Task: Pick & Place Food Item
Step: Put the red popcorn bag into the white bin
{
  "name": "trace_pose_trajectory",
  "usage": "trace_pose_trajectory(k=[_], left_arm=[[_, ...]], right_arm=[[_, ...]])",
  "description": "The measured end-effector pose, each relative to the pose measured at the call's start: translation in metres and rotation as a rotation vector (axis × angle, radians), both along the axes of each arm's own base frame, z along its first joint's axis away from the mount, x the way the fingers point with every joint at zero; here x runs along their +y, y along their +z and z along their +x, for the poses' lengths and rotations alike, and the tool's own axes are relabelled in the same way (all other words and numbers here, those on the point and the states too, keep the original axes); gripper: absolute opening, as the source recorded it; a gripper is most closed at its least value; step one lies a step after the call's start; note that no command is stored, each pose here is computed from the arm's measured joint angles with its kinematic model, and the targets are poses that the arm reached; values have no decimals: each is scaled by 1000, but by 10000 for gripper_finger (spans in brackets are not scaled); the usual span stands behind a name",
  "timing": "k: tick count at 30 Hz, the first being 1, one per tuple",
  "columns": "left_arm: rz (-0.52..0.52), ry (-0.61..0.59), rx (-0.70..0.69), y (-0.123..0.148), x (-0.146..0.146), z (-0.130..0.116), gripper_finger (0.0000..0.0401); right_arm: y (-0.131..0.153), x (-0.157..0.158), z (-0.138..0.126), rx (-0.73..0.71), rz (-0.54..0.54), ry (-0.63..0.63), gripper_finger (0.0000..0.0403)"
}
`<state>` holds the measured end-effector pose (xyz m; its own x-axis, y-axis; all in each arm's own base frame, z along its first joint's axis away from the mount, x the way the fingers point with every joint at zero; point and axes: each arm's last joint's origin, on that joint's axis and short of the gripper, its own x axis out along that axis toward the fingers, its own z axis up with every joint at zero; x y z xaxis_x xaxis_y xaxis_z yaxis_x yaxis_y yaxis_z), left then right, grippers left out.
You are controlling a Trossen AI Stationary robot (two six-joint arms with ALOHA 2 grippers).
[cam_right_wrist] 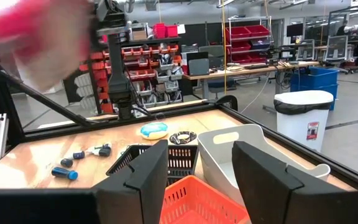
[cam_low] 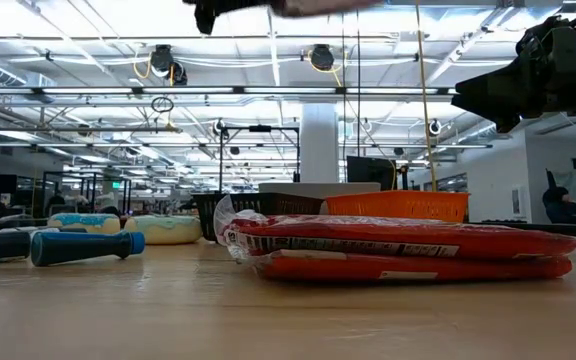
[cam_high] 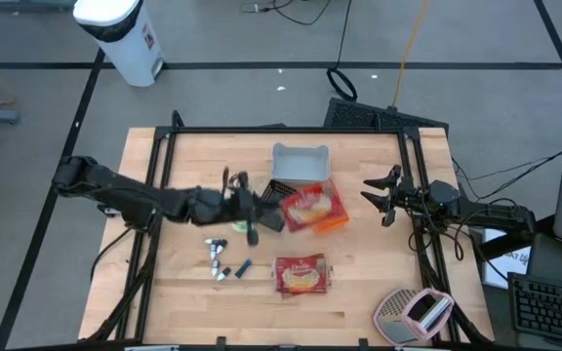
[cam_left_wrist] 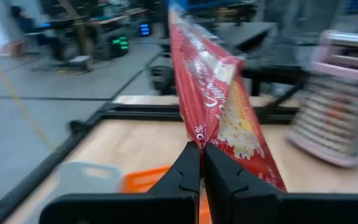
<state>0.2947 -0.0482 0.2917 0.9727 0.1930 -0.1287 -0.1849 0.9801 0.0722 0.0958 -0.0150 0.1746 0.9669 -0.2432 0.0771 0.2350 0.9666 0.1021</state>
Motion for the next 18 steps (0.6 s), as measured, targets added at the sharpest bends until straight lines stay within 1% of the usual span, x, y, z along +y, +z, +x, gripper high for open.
trace_pose_trajectory(k=[3,5,10,15,18], left_arm=[[9,26,44,1,26,-3,3],[9,18,49,2,47,-2,3],[44,27,116,-6,109,-5,2],[31,68,145,-15,168,-19,2],[5,60,160,-23,193,-26,2]], right_arm=[[0,0,0,0,0,0,167],[0,0,0,-1,0,0,167],[0,0,0,-1,0,0,167],[0,0,0,0,0,0,167],[0,0,0,-1,0,0,167]])
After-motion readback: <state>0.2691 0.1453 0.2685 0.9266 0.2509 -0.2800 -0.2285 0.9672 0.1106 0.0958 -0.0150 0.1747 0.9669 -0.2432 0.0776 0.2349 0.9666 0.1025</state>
